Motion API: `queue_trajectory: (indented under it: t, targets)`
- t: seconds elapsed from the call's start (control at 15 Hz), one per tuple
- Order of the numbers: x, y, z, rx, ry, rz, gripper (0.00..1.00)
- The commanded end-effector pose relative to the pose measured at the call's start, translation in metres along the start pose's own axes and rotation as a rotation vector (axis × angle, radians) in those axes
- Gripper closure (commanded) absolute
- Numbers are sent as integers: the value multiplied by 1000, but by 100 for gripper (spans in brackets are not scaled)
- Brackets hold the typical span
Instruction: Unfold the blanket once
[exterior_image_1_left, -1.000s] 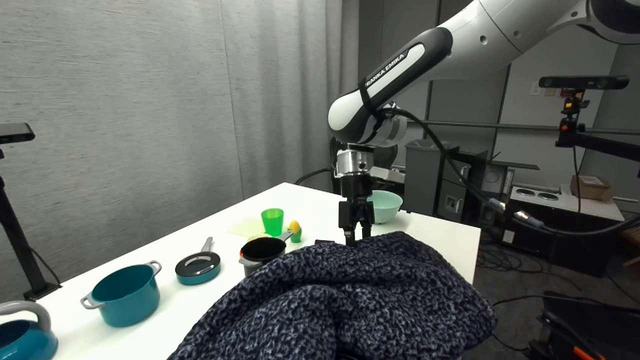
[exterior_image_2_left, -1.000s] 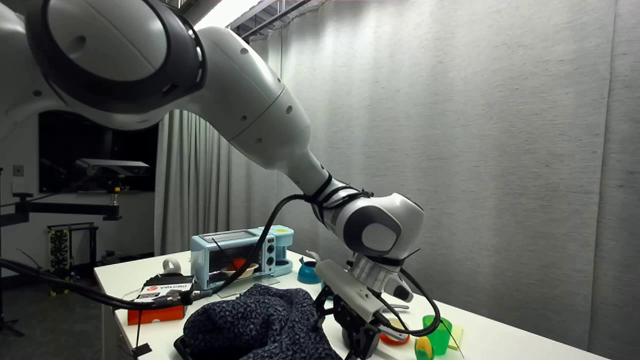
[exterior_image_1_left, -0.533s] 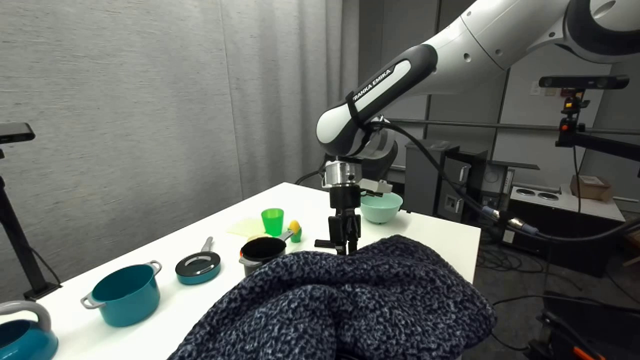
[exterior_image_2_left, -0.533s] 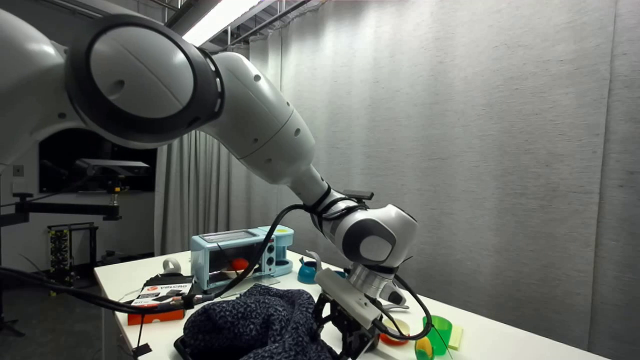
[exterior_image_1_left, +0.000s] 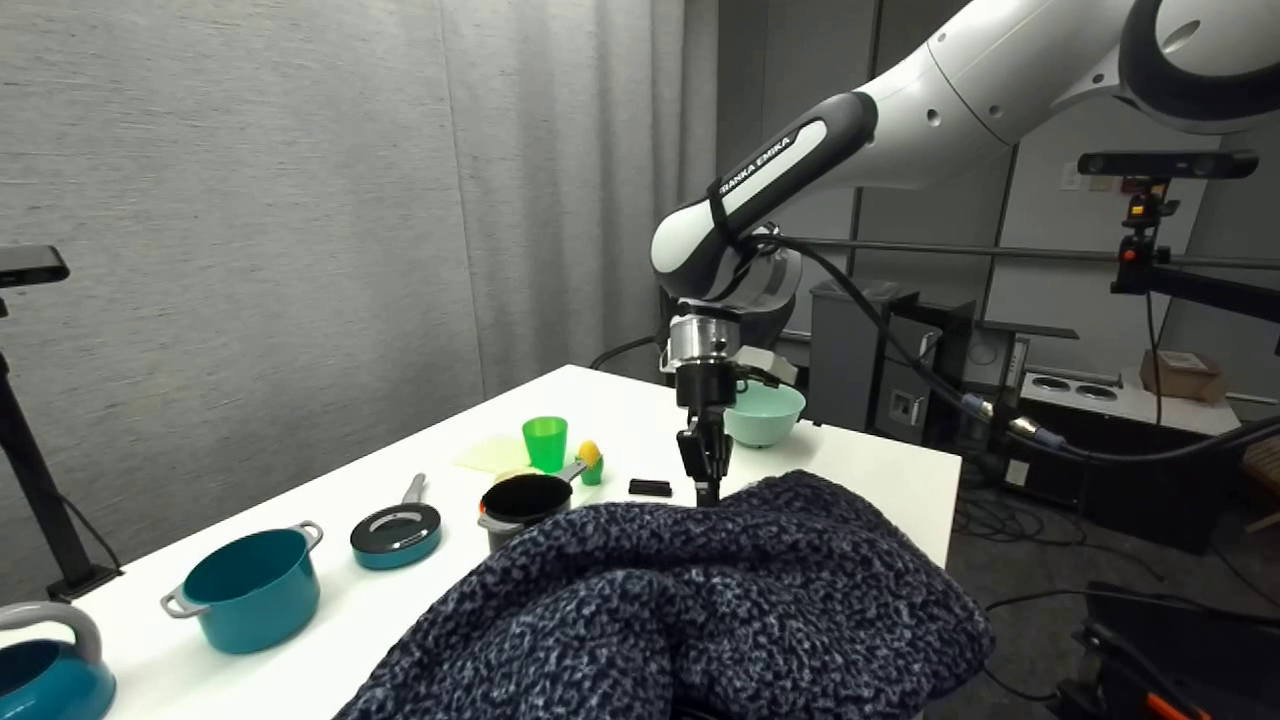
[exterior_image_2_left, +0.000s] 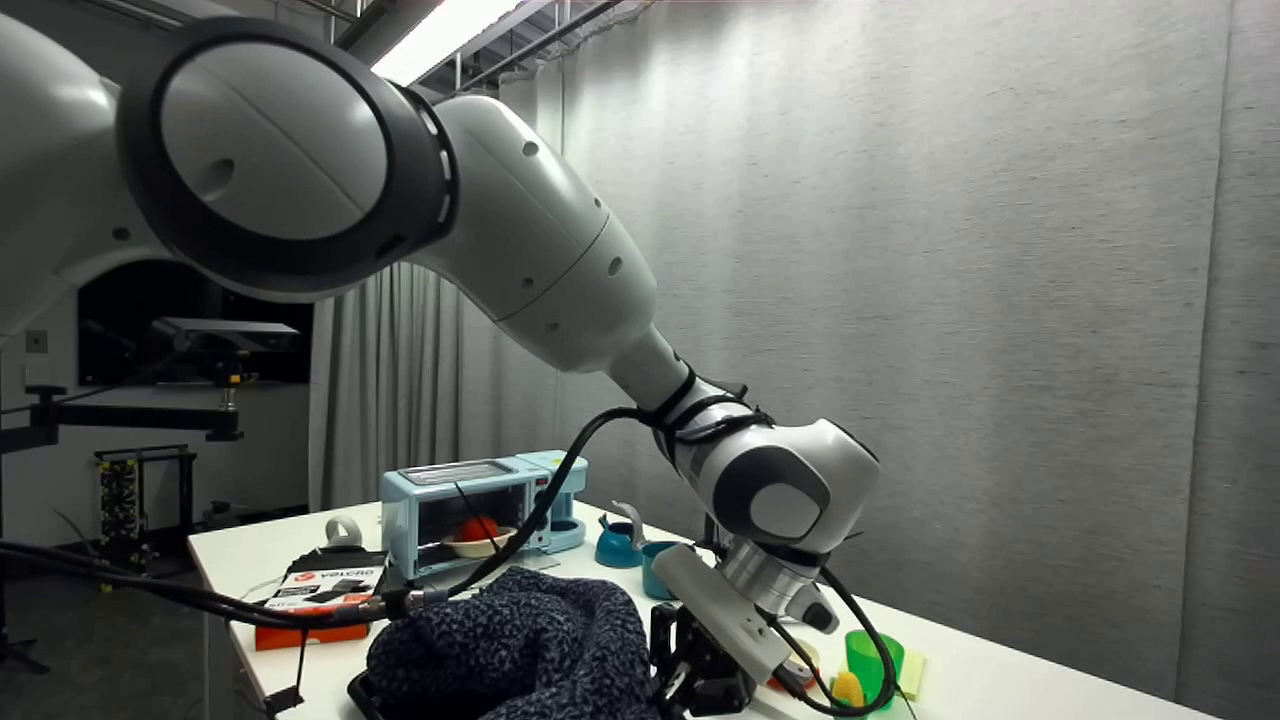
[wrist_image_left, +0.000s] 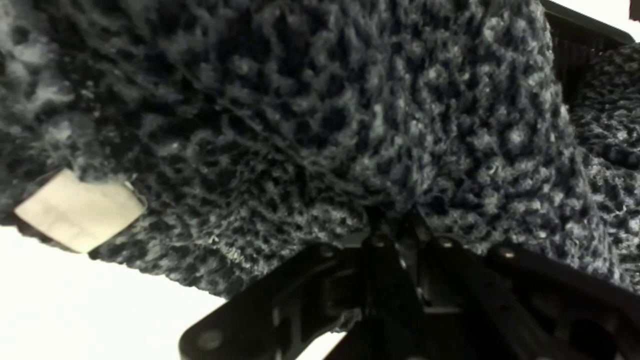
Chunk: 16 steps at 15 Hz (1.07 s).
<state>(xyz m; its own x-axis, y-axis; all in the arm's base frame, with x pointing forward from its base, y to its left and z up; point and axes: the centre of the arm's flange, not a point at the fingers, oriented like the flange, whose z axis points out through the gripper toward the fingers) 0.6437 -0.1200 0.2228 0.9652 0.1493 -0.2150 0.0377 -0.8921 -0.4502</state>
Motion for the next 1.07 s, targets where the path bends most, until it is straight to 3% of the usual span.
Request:
queue_trajectory:
  t: [0.0,0.53,1.0]
  targets:
    - [4,5,-2,8,8,2,100]
    - [44,-19,-35,-115,172,31,100]
    - [99,-56,-55,-244,276,47,100]
